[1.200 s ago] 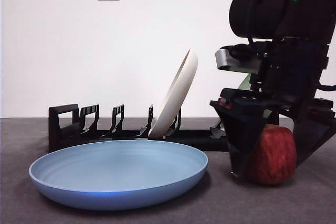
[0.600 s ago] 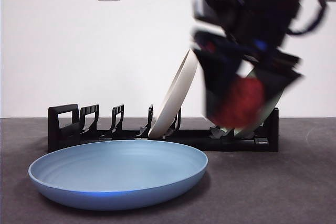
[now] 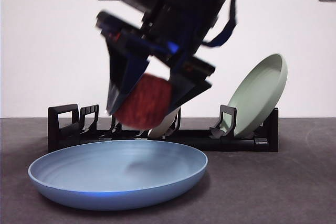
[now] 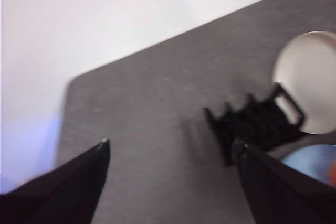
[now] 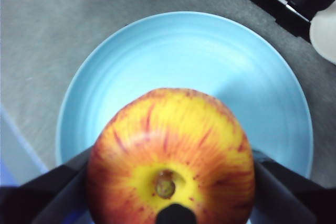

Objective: Take the blue plate from the plate rack,put the plate on the table,take the apple from the table,put the apple in the plate

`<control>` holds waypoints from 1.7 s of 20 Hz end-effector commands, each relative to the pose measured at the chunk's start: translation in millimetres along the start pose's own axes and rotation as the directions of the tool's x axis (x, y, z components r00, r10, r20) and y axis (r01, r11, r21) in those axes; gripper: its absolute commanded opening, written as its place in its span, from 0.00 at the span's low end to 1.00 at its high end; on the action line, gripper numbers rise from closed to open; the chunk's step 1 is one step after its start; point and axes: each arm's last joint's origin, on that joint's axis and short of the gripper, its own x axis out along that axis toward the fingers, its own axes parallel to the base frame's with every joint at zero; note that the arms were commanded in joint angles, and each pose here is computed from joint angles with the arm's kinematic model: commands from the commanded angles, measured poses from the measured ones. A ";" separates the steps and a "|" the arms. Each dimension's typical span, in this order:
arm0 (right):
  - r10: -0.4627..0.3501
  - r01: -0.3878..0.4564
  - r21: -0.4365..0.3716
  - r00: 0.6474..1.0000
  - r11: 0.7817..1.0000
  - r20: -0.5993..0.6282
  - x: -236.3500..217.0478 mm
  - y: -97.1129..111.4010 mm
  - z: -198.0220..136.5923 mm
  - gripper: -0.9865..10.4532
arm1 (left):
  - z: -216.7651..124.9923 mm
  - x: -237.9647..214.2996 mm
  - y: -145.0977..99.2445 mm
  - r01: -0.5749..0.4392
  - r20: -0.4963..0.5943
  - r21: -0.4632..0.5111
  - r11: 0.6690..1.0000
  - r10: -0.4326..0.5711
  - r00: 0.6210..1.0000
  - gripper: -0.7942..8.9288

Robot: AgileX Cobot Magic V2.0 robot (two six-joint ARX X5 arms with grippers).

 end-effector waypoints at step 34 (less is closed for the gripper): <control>0.006 0.001 -0.022 0.938 1.000 0.346 -161.5 7.6 1.5 0.43 | 3.5 17.3 -30.3 0.384 -0.100 0.086 0.919 -0.375 0.921 0.43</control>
